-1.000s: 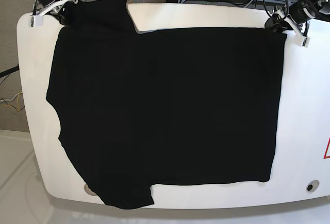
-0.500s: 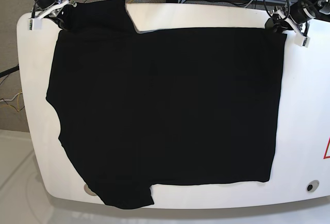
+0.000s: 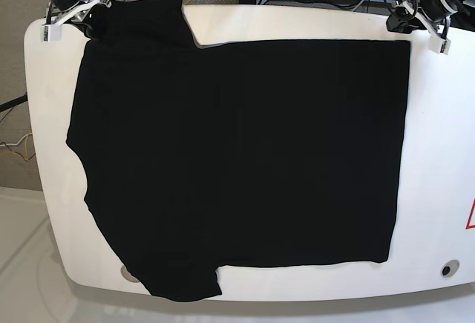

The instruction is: Fold the T-shirt properly

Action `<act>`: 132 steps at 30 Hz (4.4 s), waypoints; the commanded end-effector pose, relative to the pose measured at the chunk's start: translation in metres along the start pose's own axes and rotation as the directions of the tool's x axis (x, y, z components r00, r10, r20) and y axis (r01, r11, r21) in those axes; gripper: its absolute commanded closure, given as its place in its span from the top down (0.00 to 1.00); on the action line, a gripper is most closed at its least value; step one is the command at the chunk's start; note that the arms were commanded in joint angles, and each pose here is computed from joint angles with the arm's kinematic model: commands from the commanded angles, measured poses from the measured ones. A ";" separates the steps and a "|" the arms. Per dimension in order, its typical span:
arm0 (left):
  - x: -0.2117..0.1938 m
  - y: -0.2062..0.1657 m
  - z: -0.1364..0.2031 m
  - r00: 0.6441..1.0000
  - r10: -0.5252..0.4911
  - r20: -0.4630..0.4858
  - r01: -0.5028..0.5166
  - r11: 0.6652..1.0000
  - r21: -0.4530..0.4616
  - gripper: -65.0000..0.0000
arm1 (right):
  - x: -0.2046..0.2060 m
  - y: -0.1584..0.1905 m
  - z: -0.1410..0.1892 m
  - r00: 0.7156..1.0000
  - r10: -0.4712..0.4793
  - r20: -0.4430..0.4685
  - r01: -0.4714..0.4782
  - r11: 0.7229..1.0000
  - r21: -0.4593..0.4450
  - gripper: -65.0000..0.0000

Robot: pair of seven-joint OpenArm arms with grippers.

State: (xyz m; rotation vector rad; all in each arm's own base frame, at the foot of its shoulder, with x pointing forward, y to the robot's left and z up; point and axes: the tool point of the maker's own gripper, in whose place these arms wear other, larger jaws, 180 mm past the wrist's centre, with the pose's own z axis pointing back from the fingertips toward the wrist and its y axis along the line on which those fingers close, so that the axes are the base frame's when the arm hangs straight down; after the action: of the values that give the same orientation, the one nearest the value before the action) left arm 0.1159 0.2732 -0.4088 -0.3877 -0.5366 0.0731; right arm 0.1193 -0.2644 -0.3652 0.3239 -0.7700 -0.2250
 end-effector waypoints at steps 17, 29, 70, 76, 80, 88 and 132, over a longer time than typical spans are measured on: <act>0.011 0.003 0.007 0.997 0.026 0.077 -0.028 0.999 0.020 0.24 | 0.018 0.002 0.001 0.998 0.019 0.065 -0.019 1.000 0.009 0.01; 0.011 0.005 0.006 0.998 0.026 0.066 -0.027 0.999 0.018 0.24 | 0.015 0.000 0.000 0.998 0.017 0.053 -0.017 1.000 0.004 0.01; 0.017 0.008 0.003 0.993 0.040 0.114 -0.043 0.999 0.024 0.32 | 0.016 -0.001 -0.001 0.998 0.017 0.059 -0.017 1.000 -0.002 0.01; 0.016 0.009 0.000 0.992 0.052 0.111 -0.054 0.998 0.017 0.30 | 0.015 -0.001 -0.002 0.998 0.017 0.057 -0.017 1.000 -0.001 0.02; 0.013 0.008 -0.001 0.994 0.056 0.092 -0.058 0.998 0.017 0.33 | 0.016 -0.001 -0.002 0.998 0.016 0.062 -0.016 1.000 -0.001 0.02; 0.010 0.010 -0.001 0.996 0.066 0.063 -0.068 0.997 0.029 0.53 | 0.016 -0.002 -0.001 0.998 0.014 0.064 -0.013 1.000 -0.006 0.02; 0.009 0.001 -0.009 0.998 0.012 0.060 -0.013 1.000 0.024 0.54 | 0.015 -0.004 -0.001 0.998 0.014 0.061 -0.013 1.000 -0.014 0.01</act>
State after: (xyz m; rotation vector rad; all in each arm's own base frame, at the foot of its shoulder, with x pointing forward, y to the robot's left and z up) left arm 0.1346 0.2690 -0.4112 -0.3825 -0.6210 0.1136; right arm 0.1254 -0.2678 -0.3680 0.3069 -0.7900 -0.2416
